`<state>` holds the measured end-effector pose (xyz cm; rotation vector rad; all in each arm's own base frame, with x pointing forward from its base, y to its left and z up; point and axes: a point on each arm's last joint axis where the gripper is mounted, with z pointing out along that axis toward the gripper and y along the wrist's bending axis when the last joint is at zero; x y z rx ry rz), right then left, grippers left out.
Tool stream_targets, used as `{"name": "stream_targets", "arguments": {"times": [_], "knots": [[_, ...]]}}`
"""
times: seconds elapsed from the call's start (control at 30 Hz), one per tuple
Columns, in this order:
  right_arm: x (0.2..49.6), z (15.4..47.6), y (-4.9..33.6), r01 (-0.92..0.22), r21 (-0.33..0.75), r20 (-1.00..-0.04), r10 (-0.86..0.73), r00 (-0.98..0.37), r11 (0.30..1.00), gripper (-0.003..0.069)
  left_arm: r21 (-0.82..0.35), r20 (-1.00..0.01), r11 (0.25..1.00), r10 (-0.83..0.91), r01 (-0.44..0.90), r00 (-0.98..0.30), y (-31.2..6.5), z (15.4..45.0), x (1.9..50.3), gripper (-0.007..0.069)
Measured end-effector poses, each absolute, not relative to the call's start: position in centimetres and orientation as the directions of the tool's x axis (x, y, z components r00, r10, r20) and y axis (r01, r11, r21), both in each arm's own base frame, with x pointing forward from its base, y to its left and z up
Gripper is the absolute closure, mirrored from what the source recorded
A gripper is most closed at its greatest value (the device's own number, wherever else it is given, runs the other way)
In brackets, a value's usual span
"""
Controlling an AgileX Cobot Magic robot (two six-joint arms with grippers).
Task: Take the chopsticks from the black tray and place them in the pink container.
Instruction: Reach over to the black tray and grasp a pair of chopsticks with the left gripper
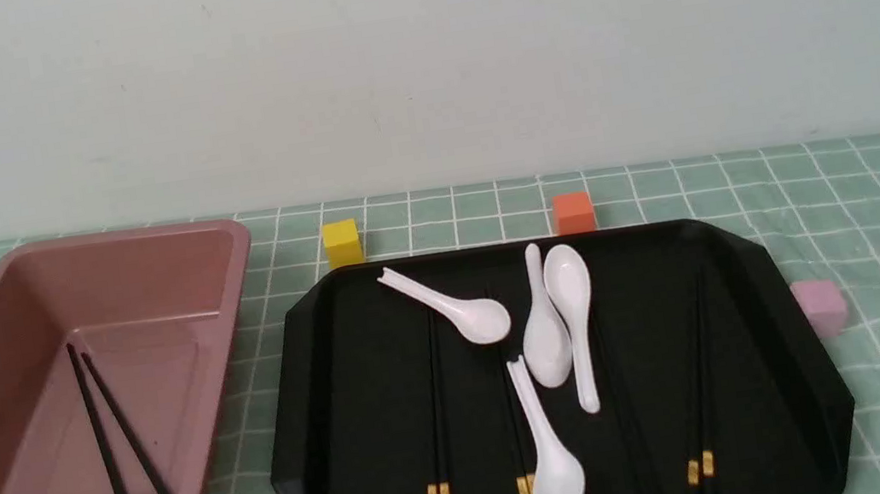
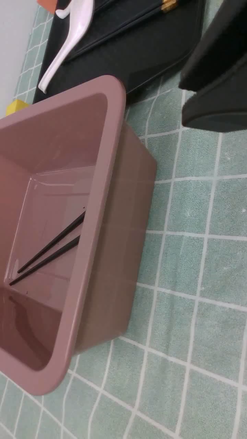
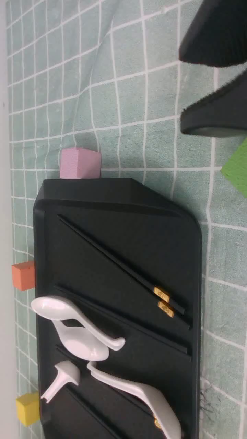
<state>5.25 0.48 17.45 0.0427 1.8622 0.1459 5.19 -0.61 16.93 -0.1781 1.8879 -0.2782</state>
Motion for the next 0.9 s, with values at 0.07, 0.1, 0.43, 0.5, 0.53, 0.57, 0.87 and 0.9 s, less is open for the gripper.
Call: {"name": "stream_targets", "arguments": {"times": [0.07,0.1,0.43,0.5,0.53,0.57,0.87,0.9], "knots": [[5.25,17.45,0.48,-0.045,0.122,-0.951,0.104,-0.293,0.991,0.0419,-0.279,-0.909,0.96,-0.259,0.014,-0.327,-0.61,16.93,5.19,0.0533],[5.25,17.45,0.48,-0.045,0.122,-0.951,0.104,-0.293,0.991,0.0419,-0.279,-0.909,0.96,-0.259,0.014,-0.327,-0.61,16.93,5.19,0.0533],[5.25,17.45,0.48,-0.045,0.122,-0.951,0.104,-0.293,0.991,0.0419,-0.279,-0.909,0.96,-0.259,0.014,-0.327,-0.61,16.93,5.19,0.0525],[5.25,17.45,0.48,-0.045,0.122,-0.951,0.104,-0.293,0.991,0.0419,-0.279,-0.909,0.96,-0.259,0.014,-0.327,-0.61,16.93,5.19,0.0522],[5.25,17.45,0.48,-0.045,0.122,-0.951,0.104,-0.293,0.991,0.0419,-0.279,-0.909,0.96,-0.259,0.014,-0.327,-0.61,16.93,5.19,0.0522],[5.25,17.45,0.48,-0.045,0.122,-0.951,0.104,-0.293,0.991,0.0419,-0.279,-0.909,0.96,-0.259,0.014,-0.327,-0.61,16.93,5.19,0.0522],[5.25,17.45,0.48,-0.045,0.122,-0.951,0.104,-0.293,0.991,0.0419,-0.279,-0.909,0.96,-0.259,0.014,-0.327,-0.61,16.93,5.19,0.0512],[5.25,17.45,0.48,-0.045,0.122,-0.951,0.104,-0.293,0.991,0.0419,-0.279,-0.909,0.96,-0.259,0.014,-0.327,-0.61,16.93,5.19,0.0512]]}}
